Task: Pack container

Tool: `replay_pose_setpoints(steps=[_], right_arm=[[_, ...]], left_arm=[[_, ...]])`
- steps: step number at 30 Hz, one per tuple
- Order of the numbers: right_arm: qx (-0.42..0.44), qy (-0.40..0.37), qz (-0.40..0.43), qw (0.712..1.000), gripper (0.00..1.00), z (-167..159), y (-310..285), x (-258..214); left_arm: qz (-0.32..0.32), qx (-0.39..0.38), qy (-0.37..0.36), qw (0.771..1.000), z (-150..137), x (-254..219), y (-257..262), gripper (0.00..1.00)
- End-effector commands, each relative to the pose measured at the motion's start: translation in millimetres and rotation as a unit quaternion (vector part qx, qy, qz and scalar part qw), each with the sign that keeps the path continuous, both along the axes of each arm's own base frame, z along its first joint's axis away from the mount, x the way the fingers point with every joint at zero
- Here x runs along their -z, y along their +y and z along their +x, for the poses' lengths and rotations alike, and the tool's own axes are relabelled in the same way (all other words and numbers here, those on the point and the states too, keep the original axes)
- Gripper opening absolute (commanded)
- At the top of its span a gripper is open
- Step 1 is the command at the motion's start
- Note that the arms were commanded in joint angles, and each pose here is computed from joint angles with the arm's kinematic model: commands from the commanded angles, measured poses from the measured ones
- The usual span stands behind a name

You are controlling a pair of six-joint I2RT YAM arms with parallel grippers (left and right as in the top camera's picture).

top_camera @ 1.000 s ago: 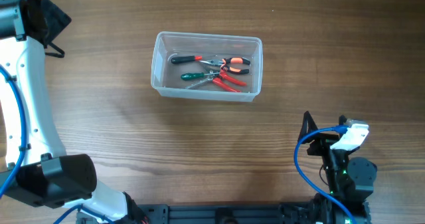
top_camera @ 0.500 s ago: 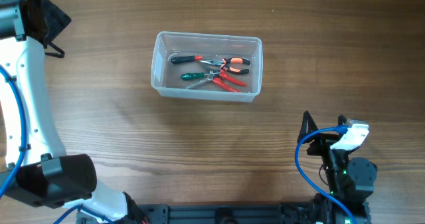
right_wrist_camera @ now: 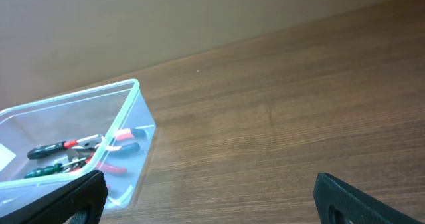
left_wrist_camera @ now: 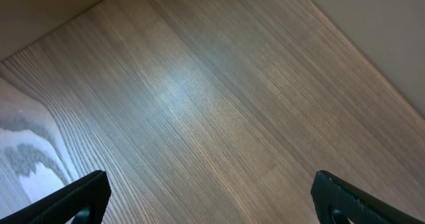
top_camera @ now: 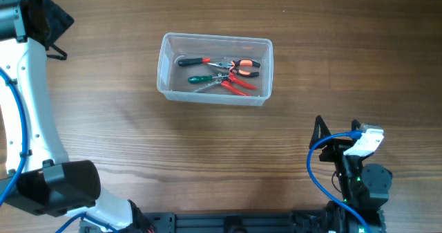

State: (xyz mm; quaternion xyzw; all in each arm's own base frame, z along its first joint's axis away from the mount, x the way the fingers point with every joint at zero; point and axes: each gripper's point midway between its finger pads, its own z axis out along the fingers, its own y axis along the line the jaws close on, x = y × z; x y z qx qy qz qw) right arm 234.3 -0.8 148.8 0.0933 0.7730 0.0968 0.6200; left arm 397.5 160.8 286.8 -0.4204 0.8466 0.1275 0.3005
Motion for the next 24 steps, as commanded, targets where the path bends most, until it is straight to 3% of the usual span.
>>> replay_pose_setpoints(steps=[1,7,12,19,24], right_arm=[[-0.008,-0.013,0.008,1.000,1.00,0,4,-6],[-0.009,-0.013,0.008,1.000,1.00,0,4,-6],[-0.008,-0.013,0.008,1.000,1.00,0,4,-6],[-0.008,-0.013,0.008,1.000,1.00,0,4,-6],[-0.009,-0.013,0.008,1.000,1.00,0,4,-6]], left_arm=[[0.008,0.009,-0.032,0.999,-8,-26,-8,1.00],[0.020,0.062,-0.105,0.992,-49,-81,-57,1.00],[0.047,0.082,-0.153,0.984,-84,-99,-78,1.00],[-0.015,0.180,-0.287,0.941,-75,-77,-125,1.00],[0.015,0.235,-0.351,0.906,-78,-32,-136,1.00]])
